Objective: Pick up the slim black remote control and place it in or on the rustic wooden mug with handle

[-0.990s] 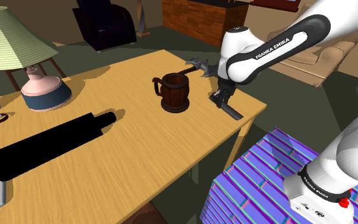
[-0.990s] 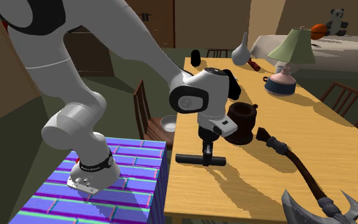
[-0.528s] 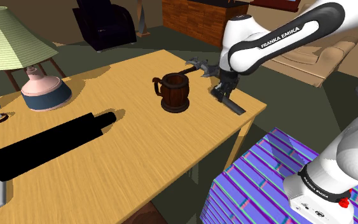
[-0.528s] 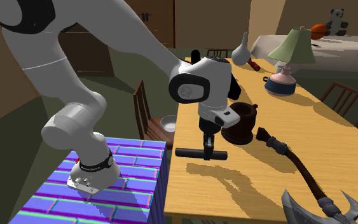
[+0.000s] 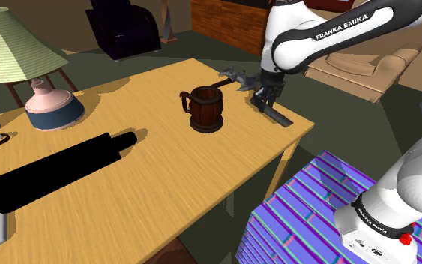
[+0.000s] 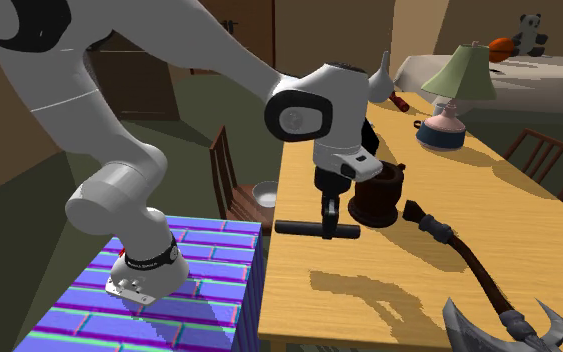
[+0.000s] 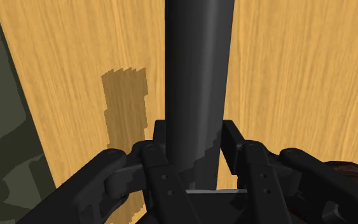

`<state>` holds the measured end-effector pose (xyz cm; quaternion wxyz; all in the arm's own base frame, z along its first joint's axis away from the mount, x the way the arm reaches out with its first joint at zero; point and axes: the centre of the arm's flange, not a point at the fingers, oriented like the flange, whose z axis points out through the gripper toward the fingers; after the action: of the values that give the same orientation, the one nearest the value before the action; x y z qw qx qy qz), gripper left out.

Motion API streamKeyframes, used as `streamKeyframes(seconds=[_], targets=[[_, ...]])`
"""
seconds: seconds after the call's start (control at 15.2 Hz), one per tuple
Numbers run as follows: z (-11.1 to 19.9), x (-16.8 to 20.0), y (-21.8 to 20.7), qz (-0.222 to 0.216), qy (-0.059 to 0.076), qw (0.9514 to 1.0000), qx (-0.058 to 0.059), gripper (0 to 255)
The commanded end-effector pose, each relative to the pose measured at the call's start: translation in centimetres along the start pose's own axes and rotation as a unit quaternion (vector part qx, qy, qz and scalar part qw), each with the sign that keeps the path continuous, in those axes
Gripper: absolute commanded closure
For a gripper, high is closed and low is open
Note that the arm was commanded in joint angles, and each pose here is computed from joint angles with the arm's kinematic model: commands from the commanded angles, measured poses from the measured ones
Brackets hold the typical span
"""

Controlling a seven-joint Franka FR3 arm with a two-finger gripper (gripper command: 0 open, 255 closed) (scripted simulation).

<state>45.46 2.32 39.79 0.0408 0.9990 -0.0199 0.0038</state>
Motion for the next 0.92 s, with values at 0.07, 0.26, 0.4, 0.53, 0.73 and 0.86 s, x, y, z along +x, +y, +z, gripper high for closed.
streamKeyframes(seconds=[0.07,0.26,0.4,0.53,0.73,0.86], targets=[[-1.7,0.0,0.2,0.000,0.000,1.0000,0.000,255],[-3.3,0.0,0.3,0.000,0.000,1.0000,0.000,255],[-4.3,0.0,0.4,0.000,0.000,1.0000,0.000,255],[-5.4,0.0,0.5,0.000,0.000,1.0000,0.000,255],[-7.0,0.0,0.6,0.000,0.000,1.0000,0.000,255],[-8.0,0.0,0.7,0.000,0.000,1.0000,0.000,255]])
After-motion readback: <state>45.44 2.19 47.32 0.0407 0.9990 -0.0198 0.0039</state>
